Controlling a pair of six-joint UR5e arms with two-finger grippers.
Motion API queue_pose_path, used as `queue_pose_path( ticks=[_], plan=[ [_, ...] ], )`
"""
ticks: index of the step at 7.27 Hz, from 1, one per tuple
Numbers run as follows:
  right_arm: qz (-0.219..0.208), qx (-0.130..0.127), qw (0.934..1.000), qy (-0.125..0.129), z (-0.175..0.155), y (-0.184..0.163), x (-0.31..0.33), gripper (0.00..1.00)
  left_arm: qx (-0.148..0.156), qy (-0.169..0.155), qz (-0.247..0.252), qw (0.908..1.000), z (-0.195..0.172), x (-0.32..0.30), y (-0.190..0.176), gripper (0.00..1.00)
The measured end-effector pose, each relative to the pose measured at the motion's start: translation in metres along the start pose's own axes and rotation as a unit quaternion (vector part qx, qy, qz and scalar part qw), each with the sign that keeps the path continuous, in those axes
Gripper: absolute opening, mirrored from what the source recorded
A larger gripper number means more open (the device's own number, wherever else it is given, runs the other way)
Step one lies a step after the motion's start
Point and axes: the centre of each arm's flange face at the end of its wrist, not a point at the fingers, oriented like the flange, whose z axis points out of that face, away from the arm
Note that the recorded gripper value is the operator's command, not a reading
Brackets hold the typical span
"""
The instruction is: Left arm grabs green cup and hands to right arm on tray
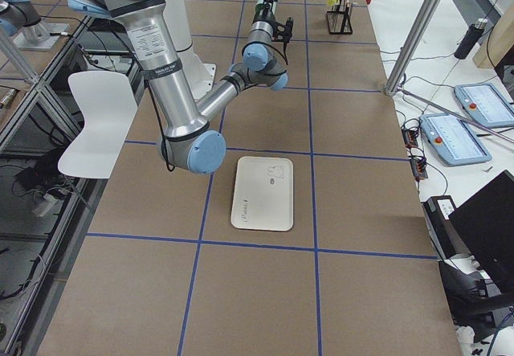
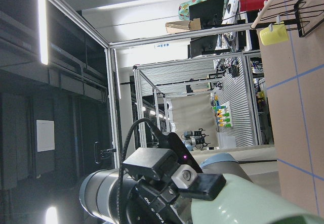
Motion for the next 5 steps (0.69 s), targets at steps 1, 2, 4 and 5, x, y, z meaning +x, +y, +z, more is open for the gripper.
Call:
queue_pose_path(
  ticks=[1, 2, 4, 5],
  plan=[
    [0.001, 0.000, 1.0000, 0.001, 0.0005, 0.0004, 0.0011, 0.76, 0.000, 0.000, 0.000, 1.0000, 0.0005, 0.0001, -0.0001, 0.10],
    [0.002, -0.001, 1.0000, 0.001, 0.0007, 0.0008, 0.0017, 0.69, 0.001, 0.000, -0.001, 1.0000, 0.0012, 0.0002, -0.0006, 0.10],
    [0.003, -0.001, 1.0000, 0.002, 0.0013, 0.0014, 0.0026, 0.59, 0.001, 0.000, -0.001, 1.0000, 0.0020, 0.0006, -0.0006, 0.10],
    [0.004, -0.001, 1.0000, 0.002, 0.0014, 0.0017, 0.0032, 0.58, 0.000, 0.000, -0.001, 1.0000, 0.0019, 0.0011, 0.0006, 0.10]
  ],
)
